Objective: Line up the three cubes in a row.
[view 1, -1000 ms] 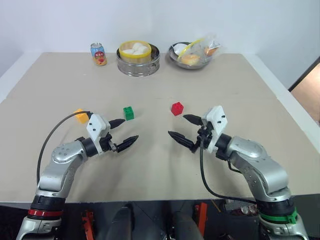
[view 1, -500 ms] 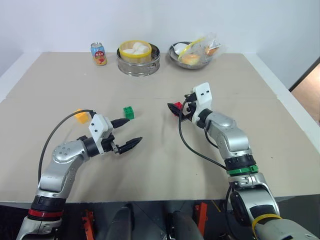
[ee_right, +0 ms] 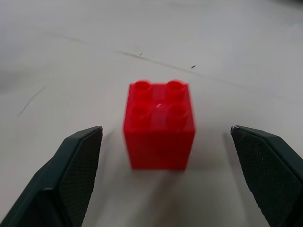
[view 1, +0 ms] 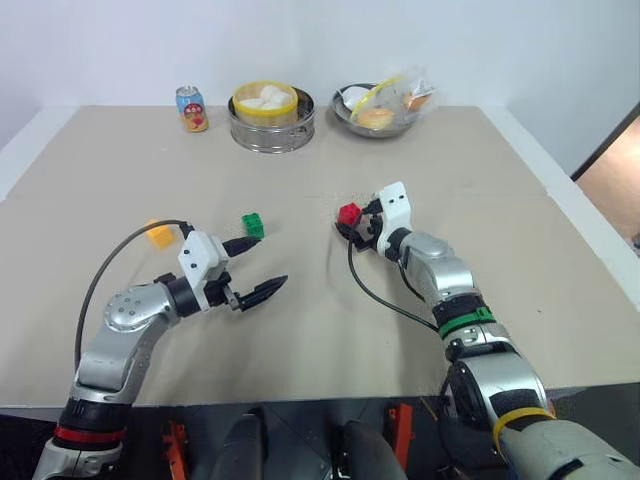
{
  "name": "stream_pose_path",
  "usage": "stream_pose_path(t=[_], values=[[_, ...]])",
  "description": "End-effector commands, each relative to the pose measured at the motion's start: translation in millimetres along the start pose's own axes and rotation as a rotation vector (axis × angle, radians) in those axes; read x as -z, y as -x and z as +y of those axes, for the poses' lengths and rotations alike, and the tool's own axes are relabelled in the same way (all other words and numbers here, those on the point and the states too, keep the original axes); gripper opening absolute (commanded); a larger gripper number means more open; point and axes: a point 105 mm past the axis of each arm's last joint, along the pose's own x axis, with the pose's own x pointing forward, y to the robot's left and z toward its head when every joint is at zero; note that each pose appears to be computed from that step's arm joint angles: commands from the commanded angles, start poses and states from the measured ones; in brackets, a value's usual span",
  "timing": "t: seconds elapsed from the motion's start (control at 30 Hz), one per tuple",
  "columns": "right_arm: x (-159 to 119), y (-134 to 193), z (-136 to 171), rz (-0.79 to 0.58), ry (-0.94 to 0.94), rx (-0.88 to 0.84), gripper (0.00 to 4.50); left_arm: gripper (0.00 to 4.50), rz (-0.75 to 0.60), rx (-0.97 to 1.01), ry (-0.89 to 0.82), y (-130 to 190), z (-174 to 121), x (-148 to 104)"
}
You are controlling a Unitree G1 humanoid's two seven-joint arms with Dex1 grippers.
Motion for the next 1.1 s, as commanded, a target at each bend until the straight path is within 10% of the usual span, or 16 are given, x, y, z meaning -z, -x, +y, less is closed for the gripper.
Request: stream_pose_path(t=[0.03,0.17,0.4,0.67,1.1], values=[[-24,-5,-4,-0.07,0.0,0.013,4.5,4.41,-0.024,-0.002,-0.046,1,0,-11],[-25,-9,-6,-0.067,-0.017,0.021,3.97,4.5,-0.025,-0.008,-0.047,0,2,-11],[-20,-11,-4,-0.056,-0.035,0.015,1.33,4.5,-0.023,-0.013,-0.047,0,3,-11],[-39,-5,2,-0.104,0.05,-0.032,1.25,4.5,-0.024,-0.016,-0.038,0,7,-9],[-29,85,92,0.041,0.317,-0.74,1.25,4.5,0.001,0.292,0.01,18,-30,-2]])
